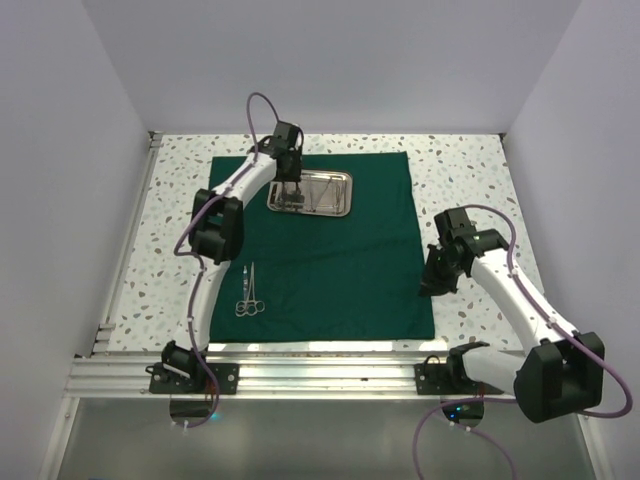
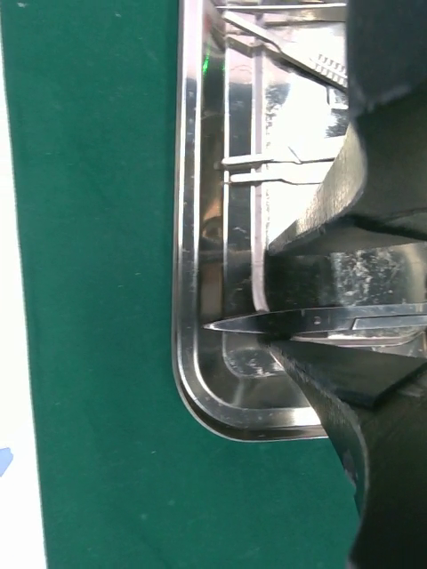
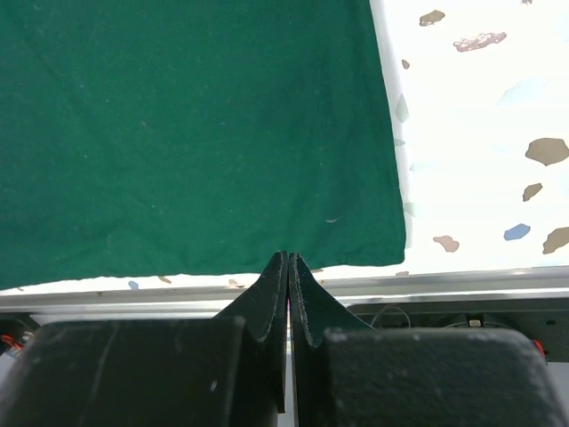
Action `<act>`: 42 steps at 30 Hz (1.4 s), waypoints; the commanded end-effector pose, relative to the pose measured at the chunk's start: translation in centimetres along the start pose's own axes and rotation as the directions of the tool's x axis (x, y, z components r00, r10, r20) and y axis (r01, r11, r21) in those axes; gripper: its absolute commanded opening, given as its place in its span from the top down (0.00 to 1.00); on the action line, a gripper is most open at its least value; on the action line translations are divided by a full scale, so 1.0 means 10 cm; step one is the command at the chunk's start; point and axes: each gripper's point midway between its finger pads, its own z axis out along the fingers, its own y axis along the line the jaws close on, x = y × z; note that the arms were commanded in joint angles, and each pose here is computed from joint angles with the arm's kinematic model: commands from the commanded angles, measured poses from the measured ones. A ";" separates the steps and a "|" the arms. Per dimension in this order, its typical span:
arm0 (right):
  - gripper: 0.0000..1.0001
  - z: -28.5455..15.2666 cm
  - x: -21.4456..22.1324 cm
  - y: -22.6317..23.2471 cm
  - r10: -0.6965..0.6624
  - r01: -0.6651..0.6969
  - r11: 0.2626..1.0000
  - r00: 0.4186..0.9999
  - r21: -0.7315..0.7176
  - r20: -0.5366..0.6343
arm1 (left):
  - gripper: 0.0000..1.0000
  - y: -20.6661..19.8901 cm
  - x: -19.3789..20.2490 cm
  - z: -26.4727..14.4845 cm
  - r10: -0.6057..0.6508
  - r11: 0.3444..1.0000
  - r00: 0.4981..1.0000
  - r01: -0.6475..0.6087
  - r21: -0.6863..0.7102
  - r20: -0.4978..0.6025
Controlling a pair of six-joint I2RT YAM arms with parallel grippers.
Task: Open and lay out the surgical kit
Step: Pick up the medical item from the container.
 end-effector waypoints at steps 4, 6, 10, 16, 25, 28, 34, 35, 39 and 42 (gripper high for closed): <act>1.00 0.01 -0.16 0.09 0.008 -0.008 1.000 1.000 -0.017 0.030 | 0.59 0.39 0.54 0.35 0.009 0.989 0.990 -0.030 -0.144 -0.143; 1.00 0.02 -0.18 0.10 0.008 -0.008 1.000 1.000 -0.017 0.029 | 0.60 0.47 0.62 0.39 -0.005 0.986 0.985 -0.024 -0.166 -0.170; 1.00 0.04 -0.19 0.13 0.008 -0.008 1.000 1.000 -0.023 0.023 | 0.64 0.67 0.76 0.42 -0.038 0.977 0.975 -0.010 -0.213 -0.219; 1.00 0.07 -0.21 0.14 0.008 -0.008 1.000 1.000 -0.024 0.021 | 0.67 0.85 0.86 0.41 -0.023 0.969 0.964 -0.044 -0.244 -0.264; 1.00 0.11 -0.23 0.19 0.012 -0.012 0.999 1.000 -0.039 0.012 | 0.82 0.71 0.93 0.32 0.015 0.987 0.952 -0.063 -0.149 -0.307; 1.00 0.13 -0.24 0.22 0.014 -0.013 0.999 1.000 -0.046 0.007 | 0.96 0.68 1.00 0.29 0.021 0.988 0.944 -0.069 -0.136 -0.329; 1.00 0.17 -0.27 0.29 0.021 -0.021 0.997 1.000 -0.074 -0.001 | 1.00 0.60 1.03 0.26 0.024 0.993 0.939 -0.062 -0.099 -0.342; 1.00 0.18 -0.28 0.30 0.022 -0.023 0.997 1.000 -0.079 -0.002 | 1.00 0.57 0.95 0.22 0.024 0.994 0.946 -0.055 -0.089 -0.324; 1.00 0.18 -0.29 0.33 0.022 -0.021 0.996 1.000 -0.090 0.000 | 1.00 0.46 0.57 0.04 0.005 0.999 0.975 -0.016 -0.049 -0.224; 1.00 0.18 -0.29 0.34 0.021 -0.021 0.995 1.000 -0.096 0.000 | 1.00 0.37 0.20 -0.16 -0.018 1.000 0.992 0.015 -0.019 -0.126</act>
